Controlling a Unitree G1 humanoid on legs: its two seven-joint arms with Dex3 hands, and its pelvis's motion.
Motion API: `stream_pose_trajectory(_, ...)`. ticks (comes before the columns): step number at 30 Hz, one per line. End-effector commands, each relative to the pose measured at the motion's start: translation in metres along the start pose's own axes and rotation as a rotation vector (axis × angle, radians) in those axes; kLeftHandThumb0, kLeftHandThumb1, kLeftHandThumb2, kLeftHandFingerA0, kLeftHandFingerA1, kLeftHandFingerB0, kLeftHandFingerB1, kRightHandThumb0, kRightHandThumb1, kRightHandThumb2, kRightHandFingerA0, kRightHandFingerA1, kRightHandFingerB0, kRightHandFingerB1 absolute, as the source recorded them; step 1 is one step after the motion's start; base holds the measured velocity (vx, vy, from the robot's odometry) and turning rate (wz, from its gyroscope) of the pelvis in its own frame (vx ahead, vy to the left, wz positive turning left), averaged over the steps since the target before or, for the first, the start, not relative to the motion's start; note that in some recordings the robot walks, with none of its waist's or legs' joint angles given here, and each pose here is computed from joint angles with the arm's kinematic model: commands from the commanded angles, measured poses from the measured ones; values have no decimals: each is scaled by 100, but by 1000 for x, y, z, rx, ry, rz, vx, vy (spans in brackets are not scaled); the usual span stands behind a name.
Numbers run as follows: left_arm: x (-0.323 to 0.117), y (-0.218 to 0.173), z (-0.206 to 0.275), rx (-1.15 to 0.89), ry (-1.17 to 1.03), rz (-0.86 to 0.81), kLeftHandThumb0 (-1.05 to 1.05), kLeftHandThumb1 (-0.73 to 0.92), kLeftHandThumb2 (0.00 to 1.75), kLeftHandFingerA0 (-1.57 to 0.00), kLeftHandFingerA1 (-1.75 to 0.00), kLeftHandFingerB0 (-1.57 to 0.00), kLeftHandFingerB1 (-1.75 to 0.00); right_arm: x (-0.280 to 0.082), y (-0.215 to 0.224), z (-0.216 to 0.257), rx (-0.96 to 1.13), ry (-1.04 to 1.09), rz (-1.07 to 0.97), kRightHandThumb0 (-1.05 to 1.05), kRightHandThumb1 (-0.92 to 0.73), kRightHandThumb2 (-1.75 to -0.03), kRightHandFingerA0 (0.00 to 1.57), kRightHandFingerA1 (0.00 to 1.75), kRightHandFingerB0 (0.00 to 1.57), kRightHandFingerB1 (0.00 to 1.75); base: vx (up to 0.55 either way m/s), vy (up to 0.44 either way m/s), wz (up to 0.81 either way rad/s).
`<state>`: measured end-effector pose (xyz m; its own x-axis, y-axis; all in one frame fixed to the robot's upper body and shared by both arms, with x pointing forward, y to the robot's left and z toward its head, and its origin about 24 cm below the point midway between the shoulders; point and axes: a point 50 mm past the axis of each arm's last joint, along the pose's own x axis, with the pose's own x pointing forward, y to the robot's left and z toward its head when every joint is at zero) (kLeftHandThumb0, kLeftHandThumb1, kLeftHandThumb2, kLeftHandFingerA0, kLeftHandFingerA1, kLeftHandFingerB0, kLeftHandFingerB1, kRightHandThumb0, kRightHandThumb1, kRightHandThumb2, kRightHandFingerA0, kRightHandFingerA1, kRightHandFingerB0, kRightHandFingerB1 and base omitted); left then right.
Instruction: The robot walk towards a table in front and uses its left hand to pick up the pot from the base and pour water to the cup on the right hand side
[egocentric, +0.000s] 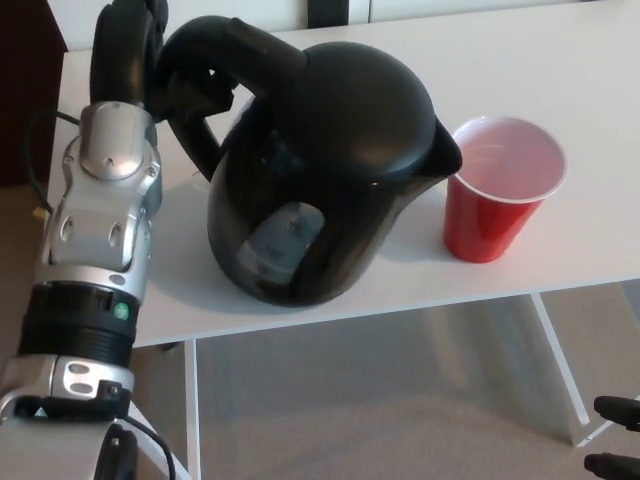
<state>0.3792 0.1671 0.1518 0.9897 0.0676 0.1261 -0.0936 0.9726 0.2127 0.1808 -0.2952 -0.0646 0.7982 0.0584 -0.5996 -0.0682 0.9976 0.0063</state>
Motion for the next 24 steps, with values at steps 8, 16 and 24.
stream_pose_trajectory(8, 3, 27, -28, 348, 130, -43, -45, 43, 53, -14, -30, -8, -26, -3, -6, 2, -24, 8, -11, -11, -60, -57, 55, 55, 43, 46, 0, 0, 0)
stream_pose_trajectory(16, 6, 36, -34, 382, 135, -26, -27, 24, 82, -1, -48, 0, -47, -3, -5, 2, -18, -4, -13, -9, -60, -57, 53, 54, 42, 46, 0, 0, 0)
stream_pose_trajectory(24, 7, 40, -30, 392, 134, -60, -28, 25, 83, -1, -49, 0, -48, -2, -4, 4, -24, -9, -12, -10, -61, -57, 53, 54, 42, 46, 0, 0, 0)
